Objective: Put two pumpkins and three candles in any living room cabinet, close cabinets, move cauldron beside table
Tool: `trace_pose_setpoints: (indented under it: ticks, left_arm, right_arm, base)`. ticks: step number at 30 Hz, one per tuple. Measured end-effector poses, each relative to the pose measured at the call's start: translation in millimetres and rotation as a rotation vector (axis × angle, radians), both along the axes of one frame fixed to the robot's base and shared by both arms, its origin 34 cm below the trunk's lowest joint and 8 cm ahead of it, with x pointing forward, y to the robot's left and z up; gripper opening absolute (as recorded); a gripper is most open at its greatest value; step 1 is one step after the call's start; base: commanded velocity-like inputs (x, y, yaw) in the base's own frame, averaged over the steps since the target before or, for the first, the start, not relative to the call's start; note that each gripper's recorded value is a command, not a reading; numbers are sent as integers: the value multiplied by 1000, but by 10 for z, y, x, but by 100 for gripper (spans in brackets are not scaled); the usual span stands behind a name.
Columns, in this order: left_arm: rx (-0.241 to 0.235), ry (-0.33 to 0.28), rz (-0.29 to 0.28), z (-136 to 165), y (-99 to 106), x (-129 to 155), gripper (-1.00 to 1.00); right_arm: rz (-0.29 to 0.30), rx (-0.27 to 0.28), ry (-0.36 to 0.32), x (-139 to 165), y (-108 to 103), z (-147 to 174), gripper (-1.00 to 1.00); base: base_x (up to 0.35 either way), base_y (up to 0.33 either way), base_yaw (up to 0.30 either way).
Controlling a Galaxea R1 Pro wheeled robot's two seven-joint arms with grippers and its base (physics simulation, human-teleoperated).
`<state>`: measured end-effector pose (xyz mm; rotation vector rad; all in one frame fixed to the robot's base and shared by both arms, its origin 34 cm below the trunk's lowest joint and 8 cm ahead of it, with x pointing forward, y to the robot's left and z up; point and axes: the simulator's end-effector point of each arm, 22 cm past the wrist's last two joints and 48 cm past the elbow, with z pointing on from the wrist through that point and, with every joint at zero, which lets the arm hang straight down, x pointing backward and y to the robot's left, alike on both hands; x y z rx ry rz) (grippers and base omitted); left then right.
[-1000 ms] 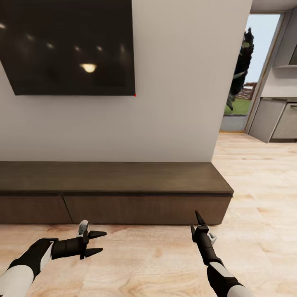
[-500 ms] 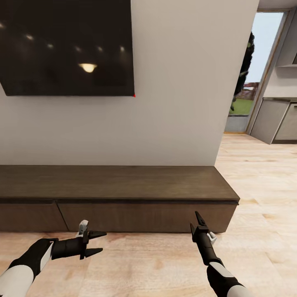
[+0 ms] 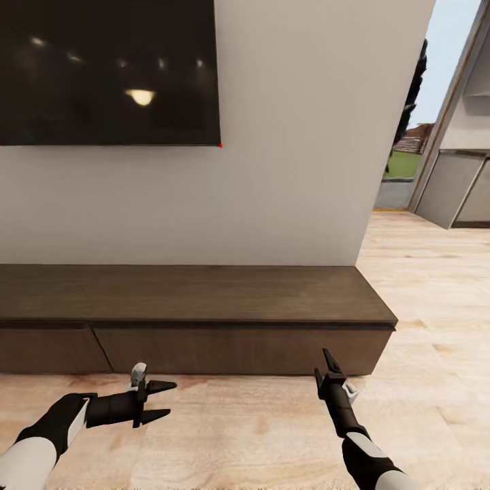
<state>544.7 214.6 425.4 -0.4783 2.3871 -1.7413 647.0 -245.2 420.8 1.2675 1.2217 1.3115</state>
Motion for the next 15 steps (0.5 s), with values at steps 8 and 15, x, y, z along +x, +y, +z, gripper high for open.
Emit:
trace_pose_setpoints:
  ticks: [8,15]
  left_arm:
    - [1,33,0,-162,3,-32,100]
    - [1,61,0,-300,4,-60,100]
  right_arm:
    - [1,4,66,-39,-2,-267,100]
    - [0,2,115,-76,1,-479,100]
  base:
    - [0,0,0]
    - [0,0,0]
